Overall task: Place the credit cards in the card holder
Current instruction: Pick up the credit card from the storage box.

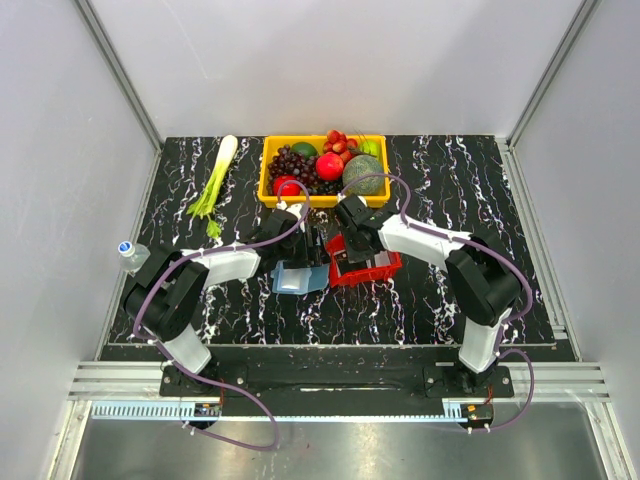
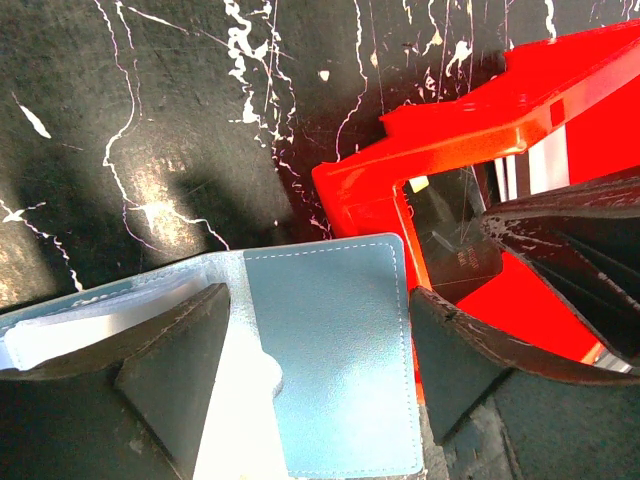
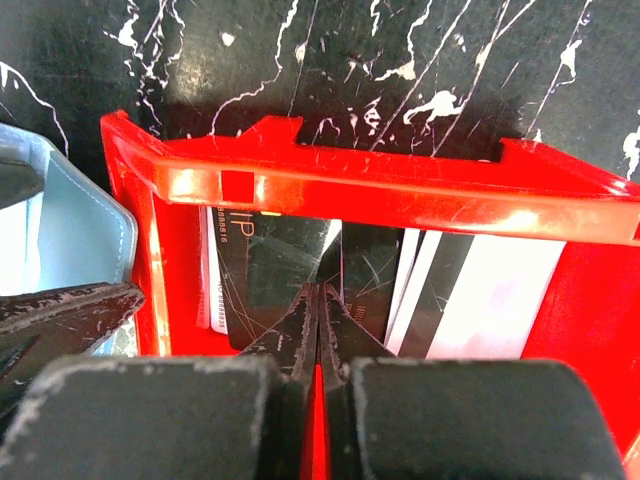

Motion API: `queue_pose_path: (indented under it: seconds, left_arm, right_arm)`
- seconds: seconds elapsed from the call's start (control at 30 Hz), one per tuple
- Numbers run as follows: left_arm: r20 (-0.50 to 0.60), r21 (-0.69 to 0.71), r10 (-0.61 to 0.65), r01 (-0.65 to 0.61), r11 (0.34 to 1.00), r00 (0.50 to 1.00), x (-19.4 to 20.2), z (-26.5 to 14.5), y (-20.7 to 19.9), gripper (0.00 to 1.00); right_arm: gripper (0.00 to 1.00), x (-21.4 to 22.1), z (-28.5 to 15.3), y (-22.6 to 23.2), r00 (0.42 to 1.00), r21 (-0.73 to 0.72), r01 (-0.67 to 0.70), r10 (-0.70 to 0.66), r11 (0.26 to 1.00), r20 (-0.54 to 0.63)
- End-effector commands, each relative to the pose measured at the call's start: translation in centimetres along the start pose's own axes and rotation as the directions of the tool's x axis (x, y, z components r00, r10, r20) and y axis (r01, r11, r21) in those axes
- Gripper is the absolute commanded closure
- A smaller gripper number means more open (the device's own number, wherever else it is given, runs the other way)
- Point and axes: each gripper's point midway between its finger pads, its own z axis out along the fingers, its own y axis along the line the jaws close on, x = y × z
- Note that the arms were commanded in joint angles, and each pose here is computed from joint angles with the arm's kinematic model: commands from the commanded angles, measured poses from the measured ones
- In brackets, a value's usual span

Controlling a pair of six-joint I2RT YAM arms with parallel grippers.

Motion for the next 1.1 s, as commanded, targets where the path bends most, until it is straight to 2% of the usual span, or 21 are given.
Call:
queue_pose_path:
  seconds: [0.0,0.03,0.07,0.17,0.2,0.3,0.37,0.57,0.6,0.67,0.7,0.73,1.0,1.07]
  left_arm:
    - [0.025,0.031,0.007,-0.008,0.999,1.000,-0.8,0.0,-0.5,0.23]
    - [0.024,0.029,0.007,-0.008,1.000,1.000,-0.8,0.0,-0.4,0.23]
    - [0.023,0.031,0.008,-0.009,0.999,1.000,-0.7,0.0,-0.5,0.23]
    - [0.023,0.027,0.007,-0.007,1.000,1.000,-0.7,0.0,-0.3,0.23]
    - [0.024,0.028,0.007,-0.008,1.000,1.000,-0.7,0.0,-0.3,0.23]
    - [0.022,0.028,0.007,-0.007,1.000,1.000,-0.8,0.1,-0.4,0.23]
    - [0.025,0.029,0.007,-0.008,1.000,1.000,-0.9,0.1,-0.5,0.23]
    - [0.021,0.024,0.005,-0.006,1.000,1.000,-0.8,0.1,-0.3,0.23]
    - [0.023,0.027,0.006,-0.006,1.000,1.000,-0.9,0.1,-0.4,0.23]
    - [0.021,0.026,0.005,-0.006,1.000,1.000,-0.9,0.1,-0.4,0.23]
    - [0.021,0.026,0.007,-0.007,1.000,1.000,-0.9,0.1,-0.4,0.23]
    - [0.020,0.028,0.005,-0.006,1.000,1.000,-0.9,0.1,-0.4,0.23]
    - [0.020,0.031,0.004,-0.005,1.000,1.000,-0.9,0.2,-0.4,0.23]
    - [0.020,0.033,0.005,-0.005,0.999,1.000,-0.9,0.1,-0.5,0.23]
  right_arm:
    - [0.68,0.4,-0.3,0.7,1.000,-0.034,-0.005,0.005,0.999,-0.003]
    - [0.50,0.3,-0.2,0.6,1.000,-0.025,-0.012,0.012,1.000,0.008]
    - [0.43,0.3,0.0,0.4,1.000,-0.016,-0.020,0.020,1.000,0.013]
    - [0.34,0.4,0.5,0.1,1.000,0.006,-0.015,0.015,1.000,0.010]
    - [0.35,0.4,0.7,0.4,1.000,-0.006,-0.010,0.010,1.000,0.001]
    - [0.41,0.5,1.1,1.8,1.000,-0.081,0.002,-0.003,0.997,-0.017]
    - [0.49,0.3,1.1,2.3,1.000,-0.107,-0.001,0.000,0.994,-0.012]
    - [0.65,-1.1,-0.6,2.6,0.999,-0.123,-0.009,0.015,0.992,0.043]
    - [0.75,-1.3,-0.9,2.6,0.999,-0.127,-0.009,0.016,0.992,0.050]
    - [0.82,-1.6,-1.5,2.8,0.998,-0.140,-0.001,0.010,0.990,0.064]
    - [0.89,-1.8,-1.7,2.8,0.998,-0.146,-0.002,0.012,0.989,0.068]
    - [0.99,-1.9,-2.1,3.0,0.997,-0.156,0.002,0.009,0.988,0.073]
    - [1.00,-1.6,-2.8,4.4,0.998,-0.239,0.028,-0.015,0.971,0.056]
    - [0.97,-1.4,-2.8,5.0,0.999,-0.274,0.032,-0.021,0.961,0.044]
